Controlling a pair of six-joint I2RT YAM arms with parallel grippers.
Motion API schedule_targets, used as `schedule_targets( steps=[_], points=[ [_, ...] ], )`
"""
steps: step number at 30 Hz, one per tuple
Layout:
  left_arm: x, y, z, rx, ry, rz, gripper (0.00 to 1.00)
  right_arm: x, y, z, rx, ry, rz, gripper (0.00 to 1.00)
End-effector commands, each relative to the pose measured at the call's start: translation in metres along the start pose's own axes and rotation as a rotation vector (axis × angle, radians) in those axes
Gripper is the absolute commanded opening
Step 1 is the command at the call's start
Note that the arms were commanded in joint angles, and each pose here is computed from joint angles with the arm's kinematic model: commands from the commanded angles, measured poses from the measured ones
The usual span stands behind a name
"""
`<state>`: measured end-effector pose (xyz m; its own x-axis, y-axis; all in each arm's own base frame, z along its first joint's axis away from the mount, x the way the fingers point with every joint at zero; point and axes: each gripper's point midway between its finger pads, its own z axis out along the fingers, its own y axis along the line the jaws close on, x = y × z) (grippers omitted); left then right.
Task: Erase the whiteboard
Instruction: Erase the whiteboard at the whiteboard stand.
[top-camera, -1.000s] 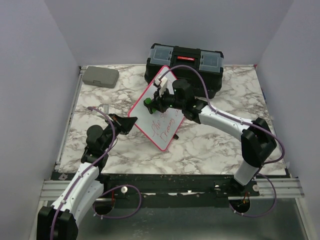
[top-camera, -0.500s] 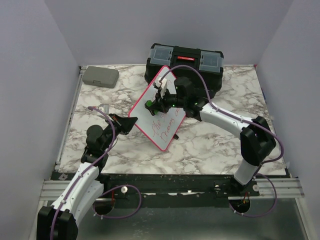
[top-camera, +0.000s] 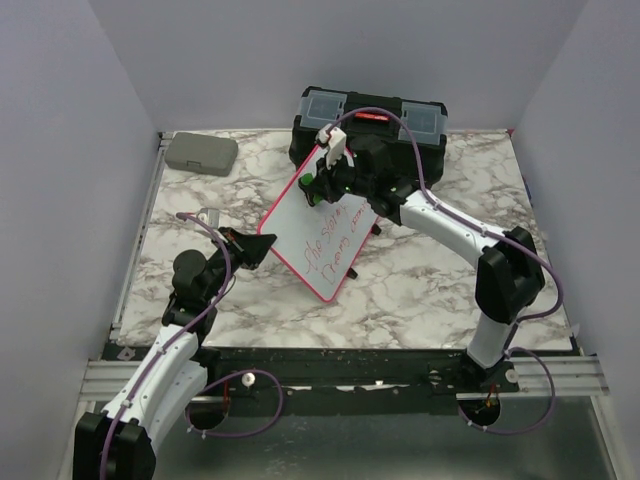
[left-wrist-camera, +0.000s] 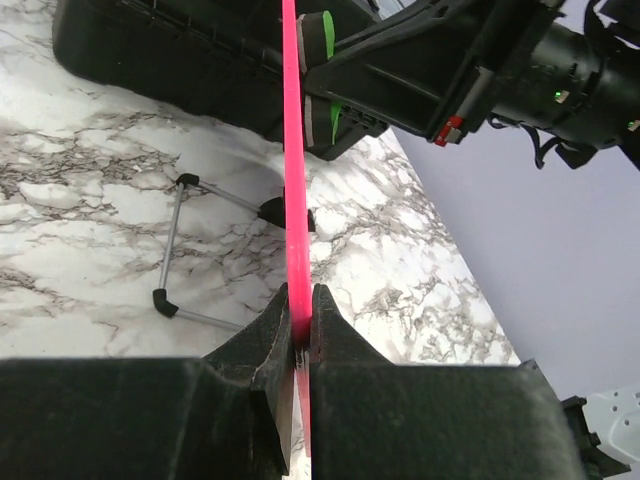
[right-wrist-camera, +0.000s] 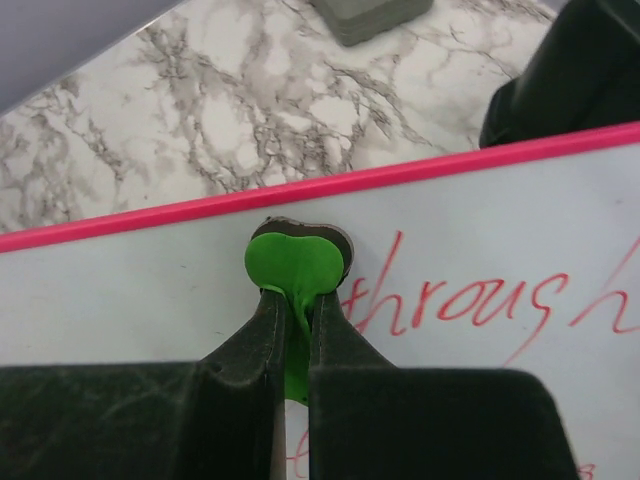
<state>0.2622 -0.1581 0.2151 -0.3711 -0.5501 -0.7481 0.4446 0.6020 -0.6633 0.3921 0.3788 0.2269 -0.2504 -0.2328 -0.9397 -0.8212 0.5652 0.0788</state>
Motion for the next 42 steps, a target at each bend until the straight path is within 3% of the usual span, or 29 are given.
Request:
schedule_targets(
  steps=[1,7,10,13,19,25,30,34,38,42],
  points=[
    [-0.002,-0.031,-0.001,0.128,0.032,0.043,0.00,0.039,-0.007,0.003,0.002,0.087,0.021,0.01],
    [-0.002,-0.030,0.000,0.126,0.033,0.042,0.00,0.063,0.051,-0.014,-0.250,0.108,-0.108,0.01],
    [-0.002,-0.030,0.001,0.129,0.035,0.040,0.00,0.060,0.071,-0.017,-0.290,0.092,-0.146,0.01],
    [-0.003,-0.031,0.002,0.130,0.035,0.040,0.00,0.054,0.067,-0.011,-0.254,0.095,-0.125,0.01],
    [-0.004,-0.032,0.001,0.129,0.034,0.040,0.00,0.018,0.010,0.007,0.020,0.062,-0.016,0.01],
    [-0.004,-0.033,0.000,0.129,0.034,0.045,0.00,0.033,-0.022,0.005,0.086,0.101,0.030,0.01],
    [-0.003,-0.032,0.000,0.131,0.035,0.047,0.00,0.074,-0.010,-0.002,0.007,0.176,-0.030,0.01],
    [-0.004,-0.032,0.001,0.130,0.033,0.047,0.00,0.095,0.031,-0.010,-0.154,0.175,-0.074,0.01],
    [-0.004,-0.032,0.002,0.131,0.032,0.045,0.00,0.086,0.067,-0.012,-0.235,0.139,-0.128,0.01],
    [-0.004,-0.032,0.002,0.131,0.034,0.041,0.00,0.052,0.061,-0.004,-0.184,0.081,-0.113,0.01]
  ],
)
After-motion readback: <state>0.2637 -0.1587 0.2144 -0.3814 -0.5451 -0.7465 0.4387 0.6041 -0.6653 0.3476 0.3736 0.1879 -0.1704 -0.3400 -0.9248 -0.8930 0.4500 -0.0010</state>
